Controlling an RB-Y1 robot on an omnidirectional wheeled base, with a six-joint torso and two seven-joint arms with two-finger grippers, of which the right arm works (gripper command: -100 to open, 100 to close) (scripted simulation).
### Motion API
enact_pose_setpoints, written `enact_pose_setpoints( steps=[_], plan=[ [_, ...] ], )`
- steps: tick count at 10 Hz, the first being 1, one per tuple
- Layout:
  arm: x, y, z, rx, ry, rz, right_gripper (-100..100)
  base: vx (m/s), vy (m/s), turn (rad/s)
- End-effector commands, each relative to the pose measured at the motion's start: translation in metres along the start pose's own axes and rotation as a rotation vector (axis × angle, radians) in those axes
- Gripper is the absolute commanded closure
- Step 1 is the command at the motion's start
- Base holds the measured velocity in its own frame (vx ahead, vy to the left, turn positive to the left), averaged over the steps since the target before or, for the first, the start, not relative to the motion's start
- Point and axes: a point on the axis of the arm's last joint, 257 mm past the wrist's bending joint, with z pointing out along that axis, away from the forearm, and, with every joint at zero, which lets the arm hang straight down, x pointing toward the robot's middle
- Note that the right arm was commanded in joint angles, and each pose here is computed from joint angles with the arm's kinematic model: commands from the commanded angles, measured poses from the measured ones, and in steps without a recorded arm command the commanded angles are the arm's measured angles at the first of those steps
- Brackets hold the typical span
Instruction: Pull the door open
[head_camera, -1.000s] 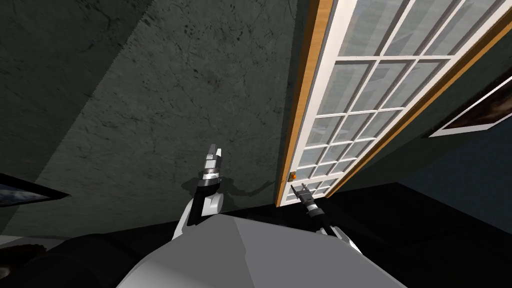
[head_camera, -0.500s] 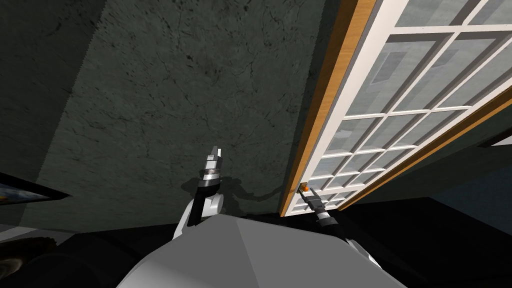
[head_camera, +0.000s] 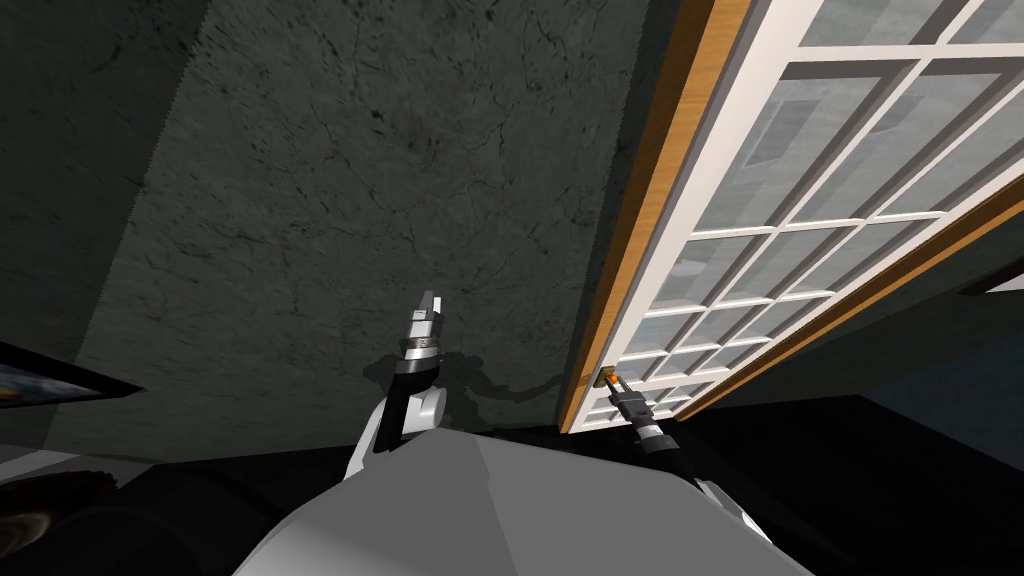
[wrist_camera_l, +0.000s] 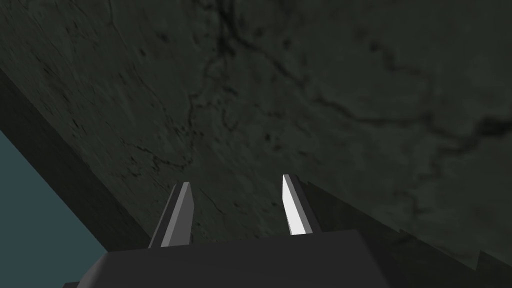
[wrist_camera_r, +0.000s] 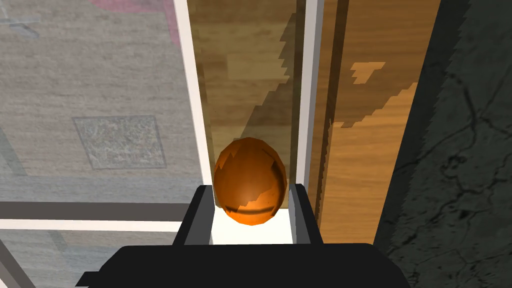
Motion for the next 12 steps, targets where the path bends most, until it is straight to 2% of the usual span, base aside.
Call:
enact_pose_setpoints(
  steps=[1, 2, 3, 4, 11, 12],
  plan=[
    [0.0, 0.009, 0.0016, -0.015, -0.005, 0.007, 100, 0.0, 0.0, 0.0],
    [0.0, 0.009, 0.0016, -0.015, -0.005, 0.007, 100, 0.0, 0.0, 0.0],
    [-0.001, -0.001, 0.0006, 0.006, -0.003, 0.037, 100, -0.032, -0.01, 0.062],
    [-0.001, -0.001, 0.0008, 0.008, -0.004, 0.051, 100, -0.041, -0.019, 0.044],
    [-0.006, -0.006, 0.0052, 0.044, -0.031, 0.282, 100, -0.048, -0.026, 0.079],
    [-0.006, -0.006, 0.0052, 0.044, -0.031, 0.29, 100, -0.04, -0.017, 0.041]
  ],
)
